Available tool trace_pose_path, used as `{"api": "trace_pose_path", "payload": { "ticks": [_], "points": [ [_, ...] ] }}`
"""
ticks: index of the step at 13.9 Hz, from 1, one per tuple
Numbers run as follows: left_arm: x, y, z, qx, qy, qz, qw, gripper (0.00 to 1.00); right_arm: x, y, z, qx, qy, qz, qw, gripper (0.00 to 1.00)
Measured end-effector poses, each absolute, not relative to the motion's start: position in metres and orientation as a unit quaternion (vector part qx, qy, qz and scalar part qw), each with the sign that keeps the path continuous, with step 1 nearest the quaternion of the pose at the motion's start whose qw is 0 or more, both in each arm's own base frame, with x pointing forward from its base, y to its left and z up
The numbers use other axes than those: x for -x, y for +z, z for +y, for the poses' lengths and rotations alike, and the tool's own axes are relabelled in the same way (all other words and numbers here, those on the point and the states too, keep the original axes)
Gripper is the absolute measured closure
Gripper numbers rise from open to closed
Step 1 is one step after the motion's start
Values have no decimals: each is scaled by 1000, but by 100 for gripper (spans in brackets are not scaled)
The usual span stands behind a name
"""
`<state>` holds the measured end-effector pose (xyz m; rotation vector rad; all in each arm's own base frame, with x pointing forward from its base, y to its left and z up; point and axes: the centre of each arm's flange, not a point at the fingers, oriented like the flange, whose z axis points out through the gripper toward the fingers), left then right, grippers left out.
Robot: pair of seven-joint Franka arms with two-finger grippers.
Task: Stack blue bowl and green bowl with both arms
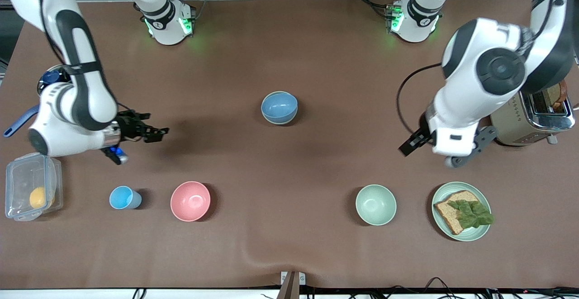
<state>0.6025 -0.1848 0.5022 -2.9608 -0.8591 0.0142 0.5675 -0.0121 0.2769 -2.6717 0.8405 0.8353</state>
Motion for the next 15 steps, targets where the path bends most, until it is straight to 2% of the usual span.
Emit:
{"api": "trace_pose_path", "payload": {
  "ticks": [5,8,10,12,15],
  "points": [
    [-549,533,-114,987,13,-156,45,0,-581,320,-8,938,252,228,74,0],
    [-529,548,-110,996,23,-65,50,0,-585,349,3,942,253,209,71,0],
    [-522,558,-117,998,18,-29,46,0,-600,398,11,951,230,194,76,0],
    [-518,565,-121,999,15,-14,37,0,-613,465,13,964,178,182,82,0],
    [-516,588,-111,999,33,-6,11,0,-605,525,7,978,134,141,80,0]
  ]
}}
